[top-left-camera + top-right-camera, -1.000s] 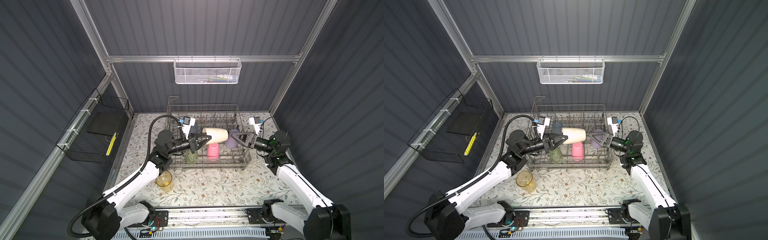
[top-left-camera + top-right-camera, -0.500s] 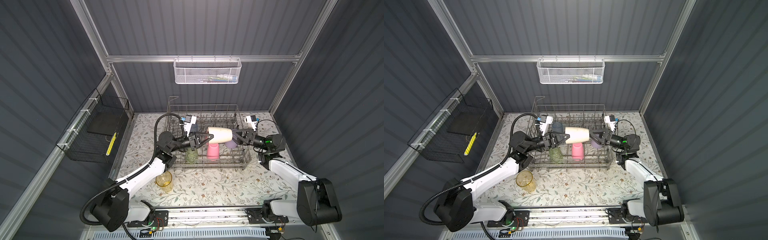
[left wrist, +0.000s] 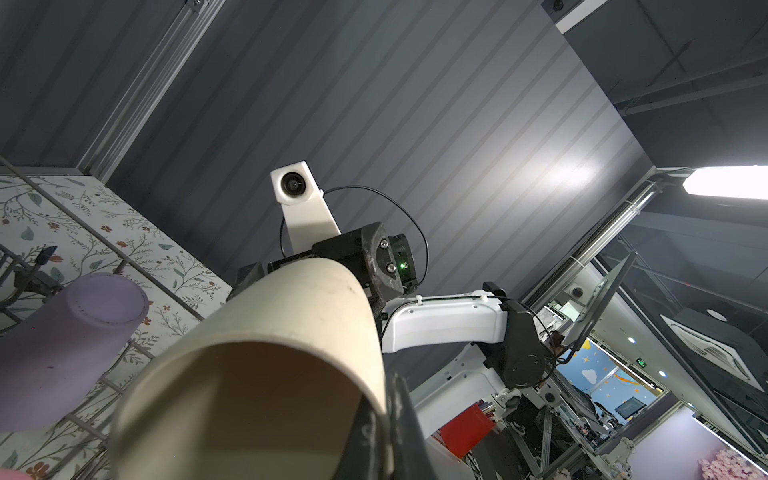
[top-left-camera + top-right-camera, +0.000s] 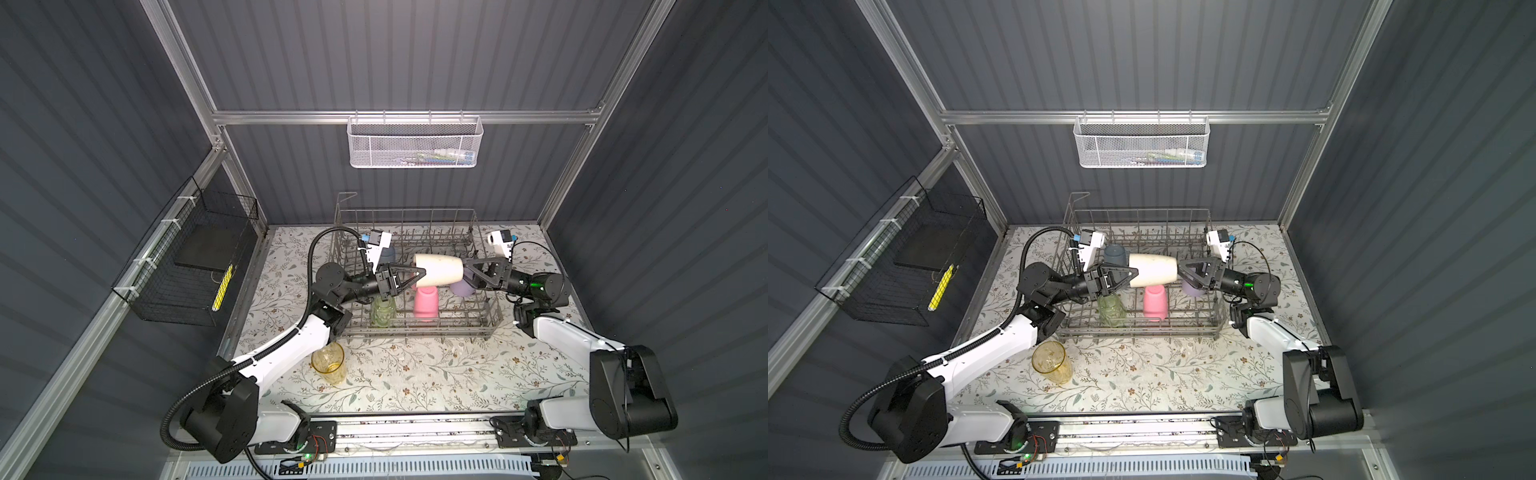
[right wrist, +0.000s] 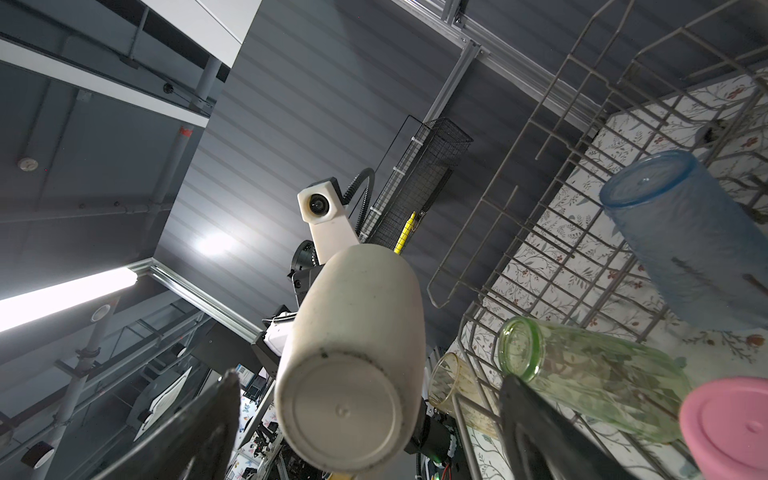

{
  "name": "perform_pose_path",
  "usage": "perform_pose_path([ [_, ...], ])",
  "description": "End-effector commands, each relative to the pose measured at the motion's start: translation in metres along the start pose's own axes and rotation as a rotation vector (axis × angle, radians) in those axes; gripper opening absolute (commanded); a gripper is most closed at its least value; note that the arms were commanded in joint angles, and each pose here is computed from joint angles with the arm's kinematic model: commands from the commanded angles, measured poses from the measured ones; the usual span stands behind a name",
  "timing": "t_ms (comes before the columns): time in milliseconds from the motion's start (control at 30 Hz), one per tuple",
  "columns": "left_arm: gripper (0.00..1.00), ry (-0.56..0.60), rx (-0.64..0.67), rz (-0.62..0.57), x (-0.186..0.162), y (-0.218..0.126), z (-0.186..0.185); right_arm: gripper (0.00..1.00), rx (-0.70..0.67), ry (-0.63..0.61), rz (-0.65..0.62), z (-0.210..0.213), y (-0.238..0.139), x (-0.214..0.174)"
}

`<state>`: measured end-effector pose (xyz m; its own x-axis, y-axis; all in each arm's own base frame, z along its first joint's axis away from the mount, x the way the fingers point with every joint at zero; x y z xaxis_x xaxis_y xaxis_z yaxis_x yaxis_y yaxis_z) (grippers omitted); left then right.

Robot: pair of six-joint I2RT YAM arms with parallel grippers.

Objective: Load the cups into the dish rack
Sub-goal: 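Close the right gripper on the beige cup's closed end beside the left gripper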

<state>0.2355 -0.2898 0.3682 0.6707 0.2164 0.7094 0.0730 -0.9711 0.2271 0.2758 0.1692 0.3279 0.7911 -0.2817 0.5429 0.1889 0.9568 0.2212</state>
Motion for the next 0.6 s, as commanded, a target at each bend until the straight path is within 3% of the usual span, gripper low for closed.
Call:
perform_pose_path([
  [0,0.0,0.038,-0.025,-0.006,0.002,-0.004,-0.008,0.96,0.027,-0.045,0.023,0.01,0.002,-0.003],
  [567,0.0,0.02,-0.019,0.007,-0.002,-0.003,0.001,0.93,0.004,-0.032,0.106,0.005,0.027,-0.015],
])
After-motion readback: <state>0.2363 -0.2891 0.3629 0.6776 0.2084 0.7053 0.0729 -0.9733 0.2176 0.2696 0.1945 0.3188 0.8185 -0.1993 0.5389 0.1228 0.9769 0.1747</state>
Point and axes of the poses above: each gripper's point midway between its finger pads, its own y axis out along the fingers, its own z axis along the line the jaws close on, x = y × z, the point moved 3 cm from there along -y, back along the fingers, and after that the axes turned 2 degrees about -y, right-handed, at the moved point
